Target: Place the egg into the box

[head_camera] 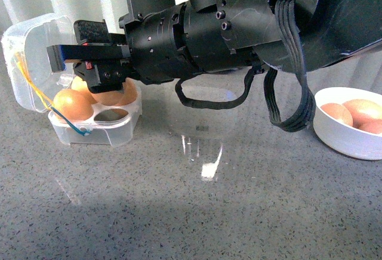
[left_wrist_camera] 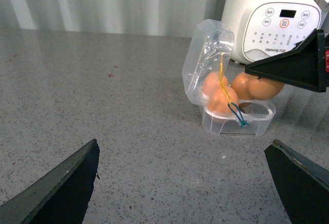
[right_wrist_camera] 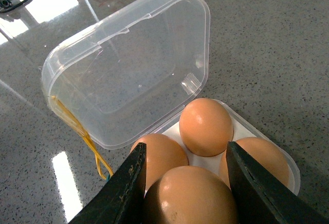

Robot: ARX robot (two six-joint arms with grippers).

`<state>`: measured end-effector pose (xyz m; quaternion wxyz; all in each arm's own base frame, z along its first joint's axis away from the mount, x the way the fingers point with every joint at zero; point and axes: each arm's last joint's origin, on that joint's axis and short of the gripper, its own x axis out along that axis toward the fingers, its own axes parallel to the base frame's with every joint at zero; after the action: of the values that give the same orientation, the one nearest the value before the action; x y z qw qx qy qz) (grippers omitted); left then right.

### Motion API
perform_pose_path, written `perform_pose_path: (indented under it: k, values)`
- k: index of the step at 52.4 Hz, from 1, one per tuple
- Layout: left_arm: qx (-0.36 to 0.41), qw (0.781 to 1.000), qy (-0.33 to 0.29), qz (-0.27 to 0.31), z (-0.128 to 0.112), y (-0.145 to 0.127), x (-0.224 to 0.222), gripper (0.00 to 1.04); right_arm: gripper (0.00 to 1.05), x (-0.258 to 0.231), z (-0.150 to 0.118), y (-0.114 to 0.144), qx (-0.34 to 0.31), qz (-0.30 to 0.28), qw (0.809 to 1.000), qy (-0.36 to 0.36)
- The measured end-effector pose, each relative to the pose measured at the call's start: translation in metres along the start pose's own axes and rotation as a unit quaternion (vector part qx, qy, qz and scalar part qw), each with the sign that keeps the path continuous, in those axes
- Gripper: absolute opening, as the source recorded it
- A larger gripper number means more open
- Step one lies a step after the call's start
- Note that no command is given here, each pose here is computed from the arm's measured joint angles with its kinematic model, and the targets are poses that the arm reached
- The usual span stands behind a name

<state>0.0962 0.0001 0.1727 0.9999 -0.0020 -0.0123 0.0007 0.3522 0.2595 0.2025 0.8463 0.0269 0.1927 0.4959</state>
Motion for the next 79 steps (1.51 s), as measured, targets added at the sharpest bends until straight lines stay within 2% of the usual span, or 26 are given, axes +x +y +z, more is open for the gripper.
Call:
perform_pose_path:
  k: [8, 11, 26, 29, 35, 41, 47, 55, 64, 67, 72, 73, 76, 79]
  values:
    - [0.000, 1.000, 0.000, 0.000, 0.000, 0.000, 0.000, 0.98, 0.41, 0.003, 0.000, 0.000, 0.005, 0.000, 1.000, 0.005]
    - [0.000, 1.000, 0.000, 0.000, 0.000, 0.000, 0.000, 0.98, 0.54, 0.003, -0.001, -0.001, 0.007, -0.003, 1.000, 0.006]
    - [0.000, 1.000, 0.000, 0.000, 0.000, 0.000, 0.000, 0.98, 0.95, 0.001, 0.000, -0.001, 0.011, -0.007, 1.000, 0.001]
    - [0.000, 1.000, 0.000, 0.000, 0.000, 0.000, 0.000, 0.98, 1.00, -0.003, 0.001, 0.000, 0.013, -0.008, 1.000, -0.006]
    - [0.000, 1.000, 0.000, 0.000, 0.000, 0.000, 0.000, 0.98, 0.97, -0.018, 0.005, 0.001, 0.016, -0.017, 0.999, -0.028]
    - [0.000, 1.000, 0.000, 0.000, 0.000, 0.000, 0.000, 0.98, 0.98, -0.044, 0.012, 0.002, 0.027, -0.050, 0.996, -0.070]
    - [0.000, 1.000, 0.000, 0.000, 0.000, 0.000, 0.000, 0.98, 0.98, -0.082, 0.014, -0.004, 0.053, -0.134, 0.983, -0.111]
    - [0.000, 1.000, 0.000, 0.000, 0.000, 0.000, 0.000, 0.98, 0.98, -0.125, -0.008, -0.012, 0.089, -0.258, 0.955, -0.112]
    - [0.000, 1.000, 0.000, 0.000, 0.000, 0.000, 0.000, 0.98, 0.98, -0.130, -0.014, -0.015, 0.095, -0.270, 0.952, -0.108]
    - [0.000, 1.000, 0.000, 0.000, 0.000, 0.000, 0.000, 0.98, 0.92, -0.130, -0.016, -0.012, 0.061, -0.328, 0.932, -0.142]
    - [0.000, 1.000, 0.000, 0.001, 0.000, 0.000, 0.000, 0.98, 0.74, -0.153, -0.033, -0.009, 0.004, -0.451, 0.871, -0.197]
    - [0.000, 1.000, 0.000, 0.001, 0.000, 0.000, 0.000, 0.98, 0.70, -0.159, -0.036, -0.008, -0.001, -0.463, 0.864, -0.199]
    - [0.000, 1.000, 0.000, 0.000, 0.000, 0.000, 0.000, 0.98, 0.56, -0.184, -0.049, -0.008, -0.013, -0.487, 0.850, -0.202]
    - [0.000, 1.000, 0.000, -0.001, 0.000, 0.000, 0.000, 0.98, 0.44, -0.203, -0.062, -0.007, -0.017, -0.496, 0.845, -0.198]
